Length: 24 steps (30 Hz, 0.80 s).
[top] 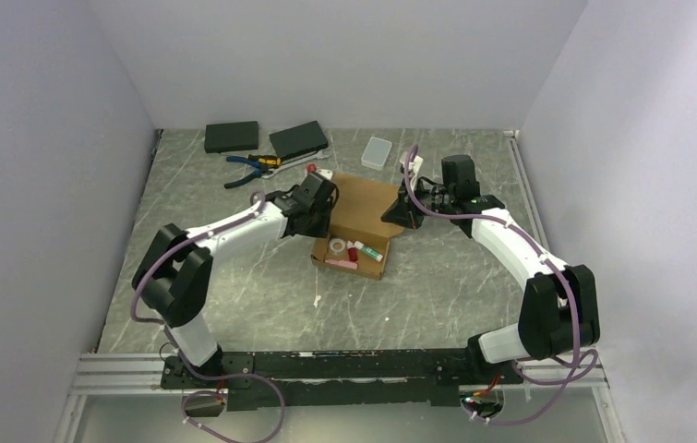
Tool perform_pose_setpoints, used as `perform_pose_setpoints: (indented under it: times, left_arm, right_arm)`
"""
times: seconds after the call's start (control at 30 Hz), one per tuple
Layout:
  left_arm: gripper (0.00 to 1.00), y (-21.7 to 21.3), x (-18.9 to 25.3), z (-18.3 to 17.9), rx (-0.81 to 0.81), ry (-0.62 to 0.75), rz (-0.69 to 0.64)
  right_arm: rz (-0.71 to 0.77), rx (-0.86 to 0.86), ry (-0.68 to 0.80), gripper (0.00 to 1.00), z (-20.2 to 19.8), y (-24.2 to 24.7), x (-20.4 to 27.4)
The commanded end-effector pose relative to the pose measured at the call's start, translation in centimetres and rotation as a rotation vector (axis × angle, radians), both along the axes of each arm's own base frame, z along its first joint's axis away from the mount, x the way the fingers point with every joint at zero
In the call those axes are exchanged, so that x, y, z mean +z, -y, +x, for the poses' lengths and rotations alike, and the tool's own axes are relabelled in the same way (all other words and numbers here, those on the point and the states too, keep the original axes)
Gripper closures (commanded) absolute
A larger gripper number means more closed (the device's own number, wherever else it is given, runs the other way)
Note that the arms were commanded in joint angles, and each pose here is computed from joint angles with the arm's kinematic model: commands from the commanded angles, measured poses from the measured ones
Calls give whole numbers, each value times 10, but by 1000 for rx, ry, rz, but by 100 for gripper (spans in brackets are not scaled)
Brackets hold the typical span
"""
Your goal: Fold the paper box
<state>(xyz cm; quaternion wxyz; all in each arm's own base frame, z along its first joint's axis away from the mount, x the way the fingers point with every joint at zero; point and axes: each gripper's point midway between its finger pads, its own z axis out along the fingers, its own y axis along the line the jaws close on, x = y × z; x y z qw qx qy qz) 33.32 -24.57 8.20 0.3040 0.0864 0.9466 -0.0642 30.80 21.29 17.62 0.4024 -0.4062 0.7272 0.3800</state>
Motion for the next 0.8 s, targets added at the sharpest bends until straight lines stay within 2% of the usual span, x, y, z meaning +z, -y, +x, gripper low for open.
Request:
perform_pose_setpoints:
  times: [0.0,0.17,0.2,0.23,0.47,0.63,0.77]
  left_arm:
    - [56,1,35,-1,-9,61,-103]
    - [55,-9,45,2,0,82,-176]
    - [55,-2,56,14,-3,134,-243]
    - [55,-11,45,5,-1,73,-232]
    - [55,0,13,2,-82,-43,-322]
    - [56,4,-10,-1,-100,-109,-339]
    - [61,1,-23,-1,-95,-144,-356]
  right_arm:
    - [9,15,76,86,3,3,17]
    - [4,-26,77,81,9,9,17]
    - [5,-38,74,79,11,11,17]
    - [8,-50,68,77,13,14,17]
    - [28,-82,45,75,17,21,15]
    - [34,-77,32,75,17,20,13]
    - [36,-71,25,75,16,19,12]
